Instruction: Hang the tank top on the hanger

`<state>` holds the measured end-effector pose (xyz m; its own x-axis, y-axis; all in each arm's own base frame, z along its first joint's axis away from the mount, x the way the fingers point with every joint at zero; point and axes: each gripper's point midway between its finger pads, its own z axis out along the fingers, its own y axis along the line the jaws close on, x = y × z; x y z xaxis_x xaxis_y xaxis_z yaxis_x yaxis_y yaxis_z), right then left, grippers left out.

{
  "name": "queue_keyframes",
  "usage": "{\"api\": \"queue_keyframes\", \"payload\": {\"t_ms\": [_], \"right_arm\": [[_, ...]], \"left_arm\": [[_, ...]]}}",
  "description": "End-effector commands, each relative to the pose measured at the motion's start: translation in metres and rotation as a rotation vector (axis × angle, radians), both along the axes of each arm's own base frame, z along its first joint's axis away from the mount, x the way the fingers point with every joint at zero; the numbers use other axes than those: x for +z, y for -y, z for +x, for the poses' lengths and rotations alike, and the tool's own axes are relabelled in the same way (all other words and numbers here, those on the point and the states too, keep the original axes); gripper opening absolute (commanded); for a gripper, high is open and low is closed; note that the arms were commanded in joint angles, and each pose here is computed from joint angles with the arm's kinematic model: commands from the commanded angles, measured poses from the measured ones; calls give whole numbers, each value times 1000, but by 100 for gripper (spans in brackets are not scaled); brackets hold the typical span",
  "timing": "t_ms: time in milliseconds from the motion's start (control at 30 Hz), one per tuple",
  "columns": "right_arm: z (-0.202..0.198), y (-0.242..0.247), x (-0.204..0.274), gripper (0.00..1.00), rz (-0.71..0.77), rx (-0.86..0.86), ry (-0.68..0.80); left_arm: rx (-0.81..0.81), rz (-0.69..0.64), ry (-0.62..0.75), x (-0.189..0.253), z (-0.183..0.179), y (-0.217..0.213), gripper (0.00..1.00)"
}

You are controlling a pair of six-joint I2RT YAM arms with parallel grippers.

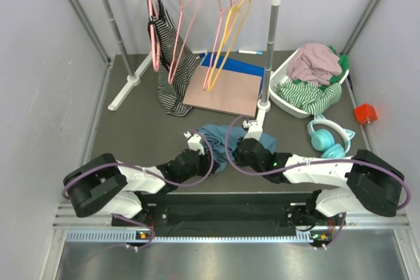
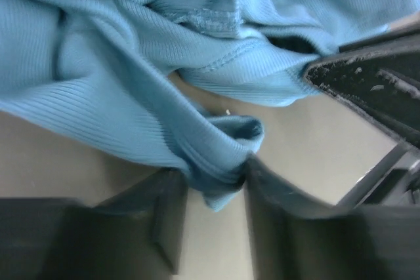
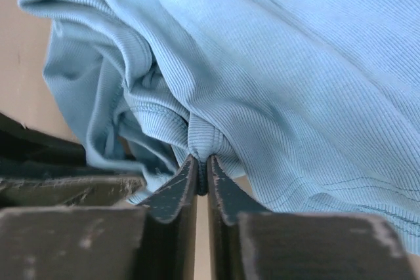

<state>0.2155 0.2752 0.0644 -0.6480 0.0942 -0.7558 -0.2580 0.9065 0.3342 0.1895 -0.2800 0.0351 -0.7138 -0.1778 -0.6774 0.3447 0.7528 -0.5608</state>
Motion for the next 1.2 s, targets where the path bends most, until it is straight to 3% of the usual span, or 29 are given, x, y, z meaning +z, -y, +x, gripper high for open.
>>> {"api": "queue_keyframes", "payload": {"t_ms": [0,33,200,333,467,667,867,1167], "right_arm": [[4,2,14,1,27,-25,44],[4,2,17,0,34,-26,50],[13,11,35,0,16,-35,104],[26,28,86,0,12,-86,220],[33,61,142,0,-25,-186,328],[26,79,230,0,112,-178,511],[26,67,301,0,158,-106,621],[11,20,381,0,263,133,723]], "left_arm": [[-14,-82,36,18,6,15,13],[2,-48,17,11,6,10,0],[126,31,79,27,16,-24,0],[289,118,160,61,23,-76,0],[441,91,306,119,23,-129,0],[585,46,514,205,23,-180,0],[608,99,673,283,28,-191,0],[602,-31,870,409,24,-190,0]]}}
